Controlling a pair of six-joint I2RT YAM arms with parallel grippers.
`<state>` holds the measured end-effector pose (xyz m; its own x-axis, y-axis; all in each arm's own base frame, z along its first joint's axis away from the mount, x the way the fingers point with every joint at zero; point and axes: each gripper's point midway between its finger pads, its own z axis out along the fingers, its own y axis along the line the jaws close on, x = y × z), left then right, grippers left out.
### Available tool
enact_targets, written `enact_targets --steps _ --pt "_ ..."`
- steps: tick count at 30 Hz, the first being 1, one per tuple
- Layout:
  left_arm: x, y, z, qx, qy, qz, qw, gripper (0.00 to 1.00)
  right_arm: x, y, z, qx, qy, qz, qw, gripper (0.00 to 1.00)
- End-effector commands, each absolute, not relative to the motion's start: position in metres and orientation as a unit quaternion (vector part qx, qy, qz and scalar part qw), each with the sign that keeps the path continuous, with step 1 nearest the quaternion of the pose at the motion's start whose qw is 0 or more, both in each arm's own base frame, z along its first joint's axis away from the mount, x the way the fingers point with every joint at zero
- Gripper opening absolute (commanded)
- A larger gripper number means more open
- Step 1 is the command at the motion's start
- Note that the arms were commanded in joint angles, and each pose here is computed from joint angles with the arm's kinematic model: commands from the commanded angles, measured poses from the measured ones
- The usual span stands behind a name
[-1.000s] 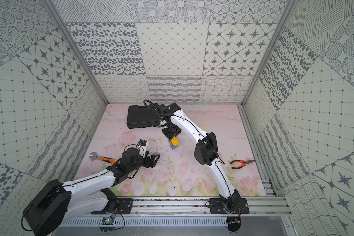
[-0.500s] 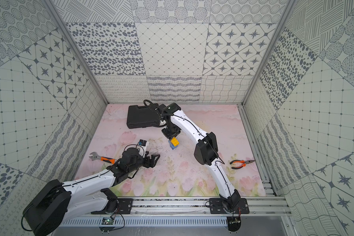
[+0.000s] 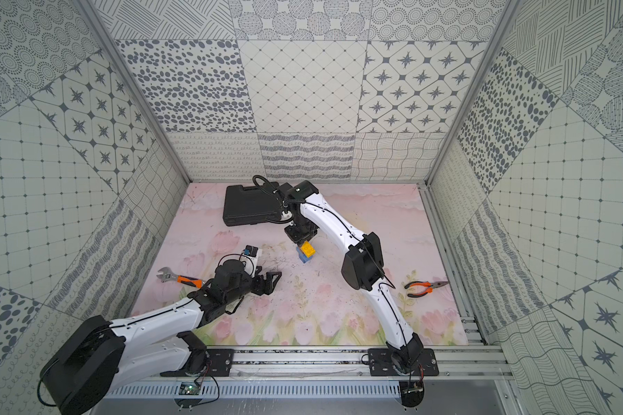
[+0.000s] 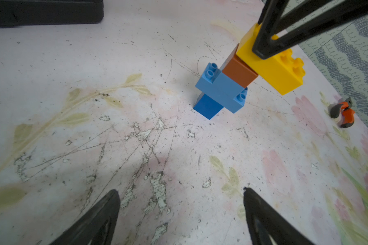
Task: Assemble the letter f with lego
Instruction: Assemble the lego brick at the center of the board.
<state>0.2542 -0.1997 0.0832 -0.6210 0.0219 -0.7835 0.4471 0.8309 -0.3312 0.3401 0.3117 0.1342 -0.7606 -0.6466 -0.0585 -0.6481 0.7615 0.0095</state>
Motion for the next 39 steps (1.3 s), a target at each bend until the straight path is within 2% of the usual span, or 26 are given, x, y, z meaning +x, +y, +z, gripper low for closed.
enact_targets --steps 1,32,39 --pt "0.258 -0.207 0.096 0.148 0.847 -0.267 0.435 0.92 0.337 0.315 0.112 -0.345 0.938 0.016 -0.005 0.33" --pt "0.257 -0.207 0.095 0.148 0.848 -0.267 0.433 0.92 0.323 0.298 0.063 -0.325 0.942 -0.019 -0.081 0.32" --pt "0.257 -0.207 0.095 0.148 0.848 -0.267 0.432 0.92 0.328 0.299 0.07 -0.324 0.943 -0.022 -0.068 0.32"
